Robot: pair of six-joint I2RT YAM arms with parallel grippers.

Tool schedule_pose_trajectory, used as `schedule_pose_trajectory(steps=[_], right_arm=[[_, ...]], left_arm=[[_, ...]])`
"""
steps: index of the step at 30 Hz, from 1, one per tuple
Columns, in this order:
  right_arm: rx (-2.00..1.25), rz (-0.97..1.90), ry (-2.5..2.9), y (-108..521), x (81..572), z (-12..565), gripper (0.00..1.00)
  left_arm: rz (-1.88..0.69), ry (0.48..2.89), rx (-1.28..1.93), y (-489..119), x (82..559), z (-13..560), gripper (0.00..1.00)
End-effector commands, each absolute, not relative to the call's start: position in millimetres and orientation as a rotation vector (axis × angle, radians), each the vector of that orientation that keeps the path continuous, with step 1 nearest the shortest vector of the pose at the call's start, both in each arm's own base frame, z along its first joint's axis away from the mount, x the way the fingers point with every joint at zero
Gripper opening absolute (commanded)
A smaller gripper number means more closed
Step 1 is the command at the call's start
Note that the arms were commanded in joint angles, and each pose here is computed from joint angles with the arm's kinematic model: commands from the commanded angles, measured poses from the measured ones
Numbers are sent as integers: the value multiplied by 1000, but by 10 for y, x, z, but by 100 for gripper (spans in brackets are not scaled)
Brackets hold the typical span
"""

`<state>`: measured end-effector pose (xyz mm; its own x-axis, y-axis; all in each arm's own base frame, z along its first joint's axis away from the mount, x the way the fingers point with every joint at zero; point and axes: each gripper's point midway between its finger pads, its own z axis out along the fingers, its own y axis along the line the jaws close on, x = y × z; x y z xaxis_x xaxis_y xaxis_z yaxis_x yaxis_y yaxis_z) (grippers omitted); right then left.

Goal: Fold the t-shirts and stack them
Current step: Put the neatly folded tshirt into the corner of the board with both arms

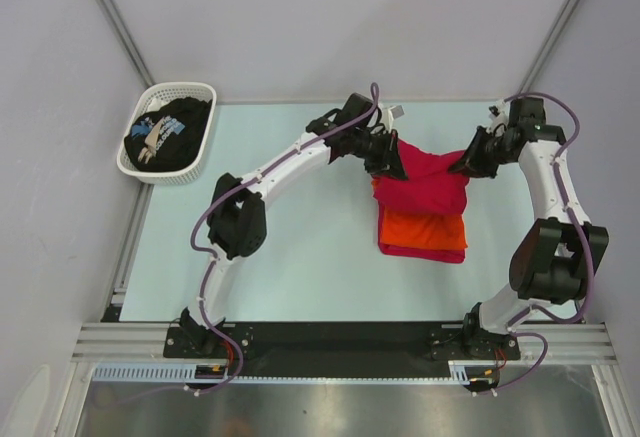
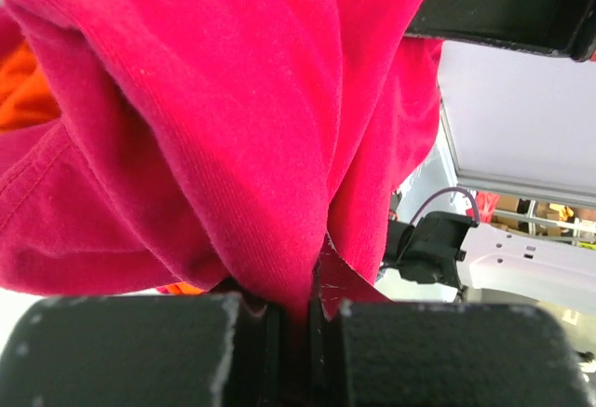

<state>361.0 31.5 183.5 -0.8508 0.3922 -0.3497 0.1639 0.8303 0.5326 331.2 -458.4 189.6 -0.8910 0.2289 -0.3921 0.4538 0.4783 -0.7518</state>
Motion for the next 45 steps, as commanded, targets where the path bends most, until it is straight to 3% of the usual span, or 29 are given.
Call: schedule_pose_trajectory(steps=[1, 11, 18, 19, 20, 21, 22, 24, 25, 28, 36, 38, 39, 40, 41, 42, 43, 45], right_arm=[[397, 499, 2426, -50, 3953, 2063, 0], [515, 459, 2719, -85, 3513, 1018, 0], [580, 385, 2848, -138, 3252, 691, 1], [589, 369, 2860, -152, 3222, 671, 5], [604, 360, 2877, -163, 3192, 617, 10], [625, 334, 2895, -188, 3163, 576, 21], [631, 326, 2920, -186, 3125, 554, 40], [644, 302, 2945, -208, 3107, 522, 59], [644, 295, 2944, -210, 3102, 549, 74], [613, 253, 2876, -239, 3200, 794, 94], [524, 280, 2598, -233, 3503, 1718, 96], [487, 375, 2534, -111, 3542, 1877, 93], [462, 407, 2506, -54, 3583, 1914, 84], [444, 448, 2513, 37, 3549, 1896, 79], [437, 504, 2517, 130, 3528, 1887, 69], [421, 540, 2516, 196, 3535, 1866, 29], [402, 606, 2544, 316, 3492, 1786, 0], [388, 674, 2563, 444, 3456, 1711, 0]], left_arm=[[-1427, 2504, 624, -4617, 3163, 2041, 0], [-1501, 2670, 722, -4680, 2735, 1566, 0], [-1472, 2742, 747, -4581, 2555, 1392, 0], [-1465, 2755, 749, -4556, 2532, 1351, 0], [-1462, 2766, 753, -4529, 2505, 1341, 20], [-1450, 2779, 754, -4513, 2487, 1303, 55], [-1423, 2793, 752, -4485, 2485, 1256, 99], [-1374, 2800, 772, -4426, 2469, 1251, 100], [-1352, 2803, 775, -4398, 2466, 1255, 100], [-1300, 2765, 782, -4334, 2502, 1374, 100], [-1048, 2566, 711, -4023, 2887, 2058, 100], [-1033, 2500, 699, -3964, 3004, 2262, 90], [-1063, 2470, 704, -3972, 3007, 2364, 75], [-1104, 2454, 693, -4009, 3028, 2404, 16], [-1136, 2461, 690, -4035, 3022, 2397, 0], [-1174, 2461, 695, -4081, 2999, 2411, 0], [-1200, 2489, 698, -4144, 3005, 2286, 0], [-1254, 2508, 721, -4236, 2958, 2217, 0]])
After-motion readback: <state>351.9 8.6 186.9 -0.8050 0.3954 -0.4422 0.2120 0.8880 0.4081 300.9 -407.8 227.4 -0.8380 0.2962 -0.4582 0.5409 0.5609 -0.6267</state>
